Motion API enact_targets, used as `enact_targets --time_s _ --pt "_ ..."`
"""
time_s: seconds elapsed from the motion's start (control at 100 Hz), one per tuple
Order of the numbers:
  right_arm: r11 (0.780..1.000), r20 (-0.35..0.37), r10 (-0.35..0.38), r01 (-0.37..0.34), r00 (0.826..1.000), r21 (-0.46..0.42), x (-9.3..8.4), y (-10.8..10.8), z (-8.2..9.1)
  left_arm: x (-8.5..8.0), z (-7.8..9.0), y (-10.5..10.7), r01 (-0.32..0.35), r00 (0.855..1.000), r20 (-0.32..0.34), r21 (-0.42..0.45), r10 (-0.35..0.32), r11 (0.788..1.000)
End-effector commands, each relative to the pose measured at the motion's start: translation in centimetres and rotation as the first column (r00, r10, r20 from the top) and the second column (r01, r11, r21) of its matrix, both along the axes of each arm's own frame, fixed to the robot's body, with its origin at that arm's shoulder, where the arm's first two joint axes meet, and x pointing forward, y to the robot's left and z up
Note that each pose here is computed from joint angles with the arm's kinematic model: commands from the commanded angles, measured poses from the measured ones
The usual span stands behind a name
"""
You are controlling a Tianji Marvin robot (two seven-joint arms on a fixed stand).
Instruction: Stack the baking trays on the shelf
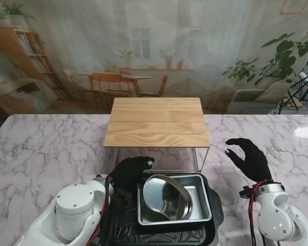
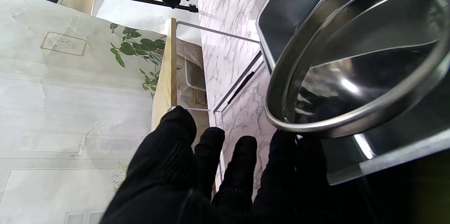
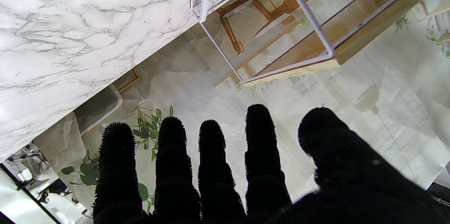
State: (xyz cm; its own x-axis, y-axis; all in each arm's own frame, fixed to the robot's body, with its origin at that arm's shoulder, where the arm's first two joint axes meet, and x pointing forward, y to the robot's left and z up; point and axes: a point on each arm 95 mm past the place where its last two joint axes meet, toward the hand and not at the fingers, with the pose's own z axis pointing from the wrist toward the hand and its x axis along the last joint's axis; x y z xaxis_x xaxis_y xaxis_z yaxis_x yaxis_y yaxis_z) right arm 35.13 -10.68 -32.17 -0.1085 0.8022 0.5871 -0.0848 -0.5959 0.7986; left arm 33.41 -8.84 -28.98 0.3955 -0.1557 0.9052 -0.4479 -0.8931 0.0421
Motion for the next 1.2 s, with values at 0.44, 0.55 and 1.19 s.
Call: enact_targets --time_s 0.44,0.55,1.19 --pt "1.0 -0.005 0.0 0.0 1.0 0.004 -0.1 -0.1 -0.2 -0.7 -0.9 -0.9 0.05 0.993 -0.106 -0.022 -0.052 0.998" --pt "1.0 -0.006 0.0 0.0 1.0 0.005 -0.1 -0.1 -0.2 -0.7 -0.7 -0.8 0.057 0.993 -0.1 -0.025 -0.059 0.998" --pt "1.0 -0.009 0.005 -0.005 1.0 0.004 0.0 -0.1 -0.3 0.2 -0.1 1.3 0.058 0.996 -0.066 0.044 -0.055 0.997"
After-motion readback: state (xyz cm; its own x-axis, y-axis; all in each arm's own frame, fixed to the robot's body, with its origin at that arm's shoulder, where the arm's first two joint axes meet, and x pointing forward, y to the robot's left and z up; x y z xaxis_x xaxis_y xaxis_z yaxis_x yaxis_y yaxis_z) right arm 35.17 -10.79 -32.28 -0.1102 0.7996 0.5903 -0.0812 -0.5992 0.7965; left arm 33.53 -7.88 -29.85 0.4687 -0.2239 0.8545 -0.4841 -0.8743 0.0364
